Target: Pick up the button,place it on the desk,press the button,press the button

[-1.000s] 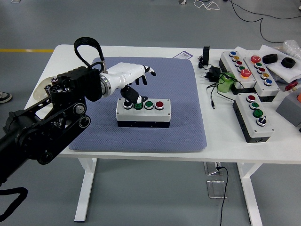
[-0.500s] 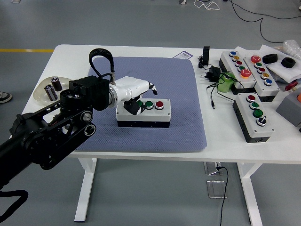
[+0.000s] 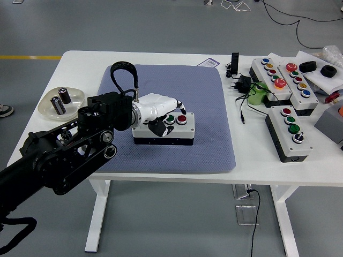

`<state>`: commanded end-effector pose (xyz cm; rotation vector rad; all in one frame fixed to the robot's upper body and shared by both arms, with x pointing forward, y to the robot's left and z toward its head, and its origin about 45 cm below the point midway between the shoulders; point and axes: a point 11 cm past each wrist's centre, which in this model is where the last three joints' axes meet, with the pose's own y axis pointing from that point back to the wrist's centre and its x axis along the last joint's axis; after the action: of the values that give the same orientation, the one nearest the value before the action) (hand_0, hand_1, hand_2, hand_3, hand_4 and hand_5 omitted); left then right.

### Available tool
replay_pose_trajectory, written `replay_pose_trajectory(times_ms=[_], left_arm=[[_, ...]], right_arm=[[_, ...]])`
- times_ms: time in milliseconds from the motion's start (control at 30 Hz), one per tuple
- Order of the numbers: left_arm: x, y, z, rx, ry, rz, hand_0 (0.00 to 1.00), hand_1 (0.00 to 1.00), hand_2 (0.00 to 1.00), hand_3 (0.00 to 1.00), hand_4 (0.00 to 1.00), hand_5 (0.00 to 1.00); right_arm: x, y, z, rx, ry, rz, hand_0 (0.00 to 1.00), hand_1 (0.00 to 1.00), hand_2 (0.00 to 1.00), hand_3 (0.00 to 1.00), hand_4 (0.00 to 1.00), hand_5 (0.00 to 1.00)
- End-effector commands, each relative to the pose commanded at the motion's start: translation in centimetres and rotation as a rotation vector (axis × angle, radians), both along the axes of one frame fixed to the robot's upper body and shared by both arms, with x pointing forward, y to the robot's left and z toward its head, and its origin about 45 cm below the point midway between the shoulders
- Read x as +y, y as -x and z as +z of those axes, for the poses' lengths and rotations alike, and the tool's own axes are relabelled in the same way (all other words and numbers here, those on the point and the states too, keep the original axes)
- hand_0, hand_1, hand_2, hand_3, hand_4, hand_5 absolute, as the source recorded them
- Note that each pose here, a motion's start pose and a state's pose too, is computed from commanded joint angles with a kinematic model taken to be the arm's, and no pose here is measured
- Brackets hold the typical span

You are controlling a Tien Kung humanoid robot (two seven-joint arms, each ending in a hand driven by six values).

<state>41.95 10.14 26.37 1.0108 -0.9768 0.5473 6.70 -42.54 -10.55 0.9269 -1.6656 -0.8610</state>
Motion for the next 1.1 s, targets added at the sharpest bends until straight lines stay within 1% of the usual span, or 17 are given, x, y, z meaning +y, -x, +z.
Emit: replay_pose_trajectory(times_ms=[167, 567, 800, 867, 933, 1100], left_arm=[[0.0, -0.08, -0.6, 0.016, -0.007, 0.003, 0.003, 0.028, 0.072, 0.846, 0.551, 0.002], [0.1, 0.27, -2.2, 0.052, -0.055, -0.001, 0.006, 0.03, 0.075, 0.848, 0.553, 0.002], [0.3, 0.14, -2.4, 0.057, -0.057, 0.006, 0.006, 0.031, 0.075, 0.849, 0.552, 0.002], [0.4, 0.04, -2.2, 0.053, -0.047, 0.012, 0.006, 0.031, 0.075, 0.849, 0.552, 0.002], [0.5, -0.14, -1.7, 0.042, -0.032, 0.02, 0.004, 0.031, 0.075, 0.85, 0.55, 0.002], [1.1, -0.74, 0.2, 0.006, -0.006, 0.04, 0.004, 0.031, 0.075, 0.85, 0.55, 0.002]], right_arm=[[0.0, 0.0, 0.0, 0.001, 0.0, 0.001, 0.695, 0.631, 0.679, 0.662, 0.385, 0.364], [-0.1, 0.0, 0.0, 0.0, 0.001, 0.001, 0.695, 0.63, 0.679, 0.662, 0.385, 0.364], [-0.1, 0.0, 0.0, 0.0, 0.001, 0.001, 0.693, 0.63, 0.68, 0.661, 0.385, 0.364], [-0.1, 0.0, 0.0, 0.0, 0.001, 0.001, 0.693, 0.63, 0.68, 0.661, 0.385, 0.364], [-0.1, 0.0, 0.0, 0.0, 0.001, 0.001, 0.695, 0.629, 0.68, 0.663, 0.385, 0.364], [-0.1, 0.0, 0.0, 0.0, 0.001, 0.0, 0.695, 0.629, 0.68, 0.663, 0.385, 0.364]])
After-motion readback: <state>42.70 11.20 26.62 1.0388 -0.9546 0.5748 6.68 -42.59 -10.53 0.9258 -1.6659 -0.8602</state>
